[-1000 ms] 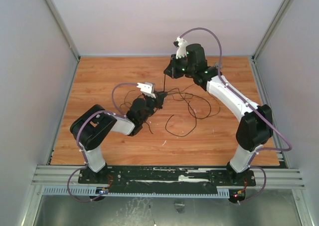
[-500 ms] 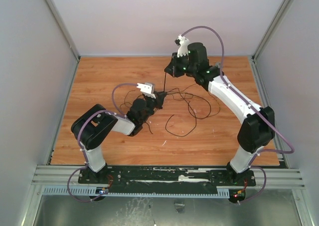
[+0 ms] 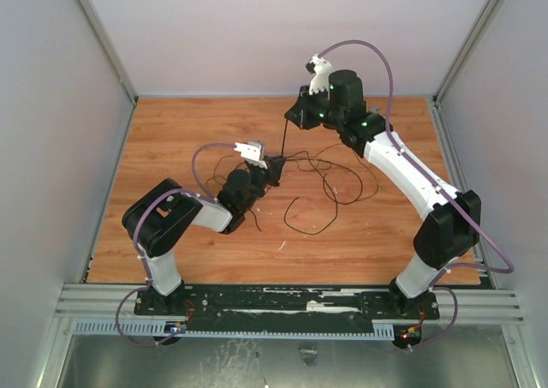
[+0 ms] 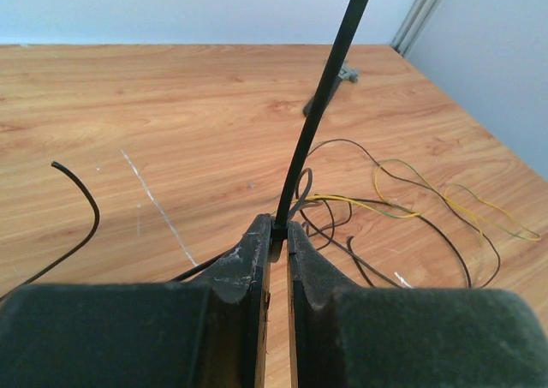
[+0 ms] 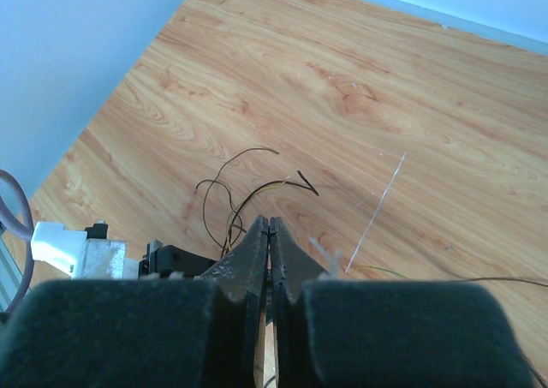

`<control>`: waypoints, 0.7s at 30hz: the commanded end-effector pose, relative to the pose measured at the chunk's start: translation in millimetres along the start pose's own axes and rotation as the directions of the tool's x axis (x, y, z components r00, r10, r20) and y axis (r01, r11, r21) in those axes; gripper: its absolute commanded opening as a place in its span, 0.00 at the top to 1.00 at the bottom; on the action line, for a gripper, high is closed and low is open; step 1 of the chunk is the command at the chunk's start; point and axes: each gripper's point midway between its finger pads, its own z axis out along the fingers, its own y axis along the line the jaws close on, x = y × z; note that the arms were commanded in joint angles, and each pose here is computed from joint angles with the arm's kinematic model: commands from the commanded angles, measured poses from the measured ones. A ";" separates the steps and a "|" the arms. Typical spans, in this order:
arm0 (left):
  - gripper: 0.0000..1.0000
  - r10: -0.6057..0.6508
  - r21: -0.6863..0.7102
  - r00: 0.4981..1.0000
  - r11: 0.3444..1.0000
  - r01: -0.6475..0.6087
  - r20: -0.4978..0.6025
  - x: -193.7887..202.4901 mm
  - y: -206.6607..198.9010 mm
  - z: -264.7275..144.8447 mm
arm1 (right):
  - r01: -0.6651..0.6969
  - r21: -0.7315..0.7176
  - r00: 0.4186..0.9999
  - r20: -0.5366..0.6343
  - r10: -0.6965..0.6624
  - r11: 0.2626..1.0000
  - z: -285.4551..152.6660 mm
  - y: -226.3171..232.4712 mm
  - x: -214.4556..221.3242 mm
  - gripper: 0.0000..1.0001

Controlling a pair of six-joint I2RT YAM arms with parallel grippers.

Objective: Zip-tie the wires
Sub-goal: Tie the cable at the center of the board.

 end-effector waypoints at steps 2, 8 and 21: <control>1.00 0.033 -0.037 0.989 0.999 -0.039 -0.144 46.1 12.8 -12.0 | 0.062 -0.016 0.973 0.224 -0.057 0.998 -34.3 21.3 -76.2 1.00; 1.00 0.032 -0.039 0.989 0.999 -0.038 -0.141 44.4 12.7 -11.9 | 0.068 -0.017 0.970 0.234 -0.062 0.998 -39.8 22.9 -78.7 1.00; 1.00 0.049 -0.063 0.991 0.996 -0.057 -0.122 0.7 7.6 -9.5 | 0.160 -0.015 0.946 0.287 -0.149 0.987 -76.6 13.1 -55.7 0.43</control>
